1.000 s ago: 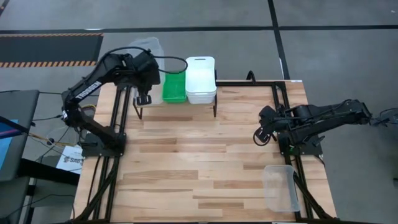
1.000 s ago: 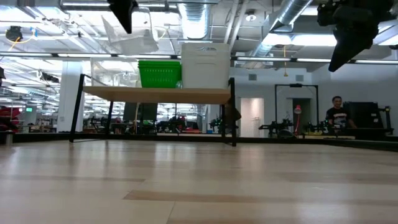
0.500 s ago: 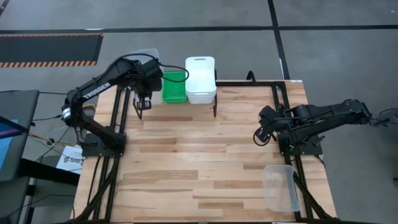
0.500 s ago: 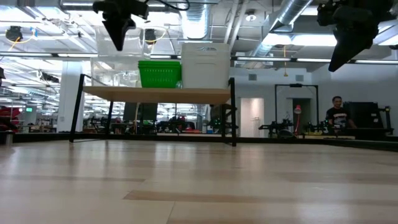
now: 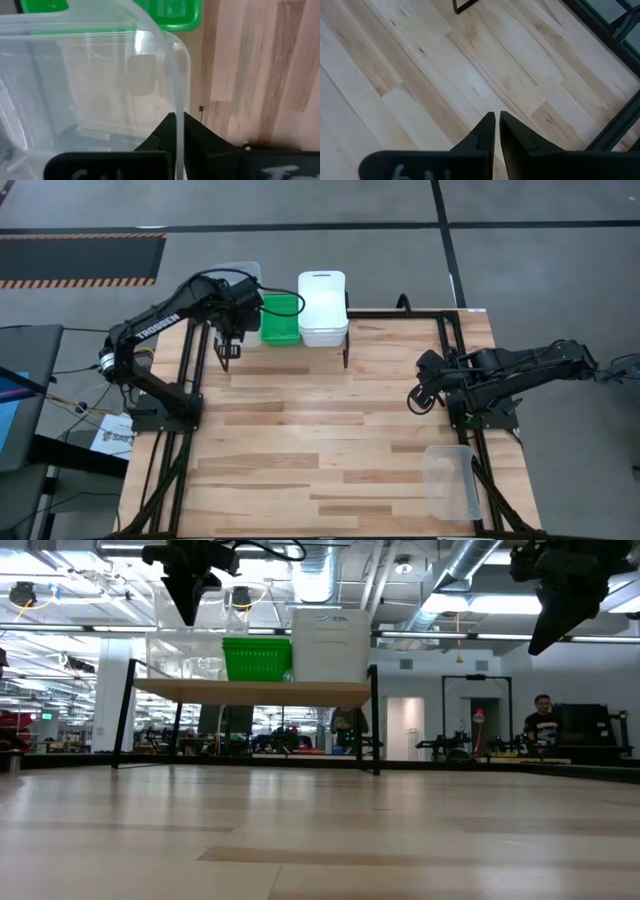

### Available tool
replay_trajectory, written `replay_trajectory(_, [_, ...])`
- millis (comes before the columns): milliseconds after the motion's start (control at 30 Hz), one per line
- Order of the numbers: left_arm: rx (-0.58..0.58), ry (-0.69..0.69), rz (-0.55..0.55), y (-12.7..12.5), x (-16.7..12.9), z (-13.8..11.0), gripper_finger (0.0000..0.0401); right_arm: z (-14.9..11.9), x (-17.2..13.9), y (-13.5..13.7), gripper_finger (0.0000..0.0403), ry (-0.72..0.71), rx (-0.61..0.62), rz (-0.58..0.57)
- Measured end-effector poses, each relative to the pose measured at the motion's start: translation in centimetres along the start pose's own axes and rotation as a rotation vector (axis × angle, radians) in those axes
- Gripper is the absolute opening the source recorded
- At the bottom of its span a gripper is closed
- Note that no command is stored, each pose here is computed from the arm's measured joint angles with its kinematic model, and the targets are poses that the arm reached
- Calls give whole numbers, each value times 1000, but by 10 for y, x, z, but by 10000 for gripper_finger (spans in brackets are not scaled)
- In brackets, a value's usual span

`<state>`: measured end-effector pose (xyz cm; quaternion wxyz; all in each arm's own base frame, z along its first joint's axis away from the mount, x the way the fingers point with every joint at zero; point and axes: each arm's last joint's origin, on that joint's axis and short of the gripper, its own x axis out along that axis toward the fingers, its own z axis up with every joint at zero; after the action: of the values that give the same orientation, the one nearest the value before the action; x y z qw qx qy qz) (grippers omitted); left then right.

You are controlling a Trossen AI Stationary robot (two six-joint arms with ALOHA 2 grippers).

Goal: Stack baskets on shelf by color
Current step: Stack the left transparent bin on top of the transparent bin on the shelf

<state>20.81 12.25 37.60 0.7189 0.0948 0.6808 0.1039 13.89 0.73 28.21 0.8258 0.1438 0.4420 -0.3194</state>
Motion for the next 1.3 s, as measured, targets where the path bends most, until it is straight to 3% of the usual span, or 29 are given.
replay_trajectory(367, [35, -13, -21, -1, 0, 0, 0, 0, 0, 0, 52, 0, 0, 0])
replay_trajectory(733, [29, 46, 78, 2, 0, -1, 0, 0, 0, 0, 52, 0, -1, 0])
replay_trajectory(1300, [-60, -11, -20, -1, 0, 0, 0, 0, 0, 0, 52, 0, -1, 0])
